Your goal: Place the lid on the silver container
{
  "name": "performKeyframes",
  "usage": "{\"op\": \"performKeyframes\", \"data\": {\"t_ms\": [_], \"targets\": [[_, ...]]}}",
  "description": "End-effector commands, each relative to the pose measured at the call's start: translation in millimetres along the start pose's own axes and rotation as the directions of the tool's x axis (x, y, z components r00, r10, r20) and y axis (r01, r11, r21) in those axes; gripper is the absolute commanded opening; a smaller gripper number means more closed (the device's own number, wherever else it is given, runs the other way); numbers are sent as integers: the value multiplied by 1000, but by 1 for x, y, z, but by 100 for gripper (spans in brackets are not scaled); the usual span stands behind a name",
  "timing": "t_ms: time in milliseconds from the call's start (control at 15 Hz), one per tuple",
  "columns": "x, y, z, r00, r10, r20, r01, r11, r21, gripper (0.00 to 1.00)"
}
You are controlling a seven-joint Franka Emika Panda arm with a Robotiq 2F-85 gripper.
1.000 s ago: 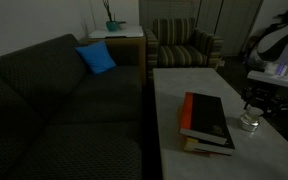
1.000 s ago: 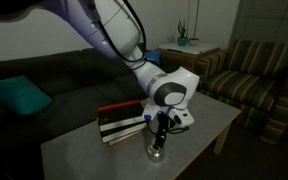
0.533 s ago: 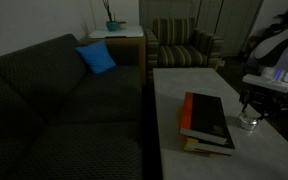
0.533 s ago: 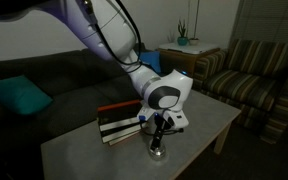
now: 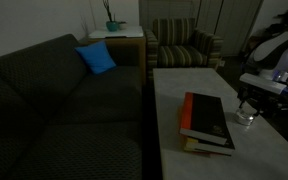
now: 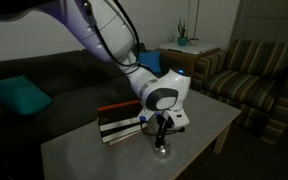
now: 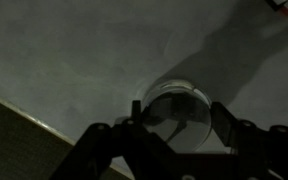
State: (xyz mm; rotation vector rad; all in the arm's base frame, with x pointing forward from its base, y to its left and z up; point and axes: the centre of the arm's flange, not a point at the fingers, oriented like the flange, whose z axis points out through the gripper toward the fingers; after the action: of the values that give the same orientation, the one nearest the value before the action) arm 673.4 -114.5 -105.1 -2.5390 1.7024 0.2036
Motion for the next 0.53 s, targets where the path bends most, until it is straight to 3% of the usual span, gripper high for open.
{"op": "performKeyframes", "data": {"t_ms": [0, 467], "targets": [[-7, 2, 18, 999, 30, -24, -30, 999, 14, 44], [-15, 10, 13, 997, 59, 57, -57, 998, -40, 44]]}}
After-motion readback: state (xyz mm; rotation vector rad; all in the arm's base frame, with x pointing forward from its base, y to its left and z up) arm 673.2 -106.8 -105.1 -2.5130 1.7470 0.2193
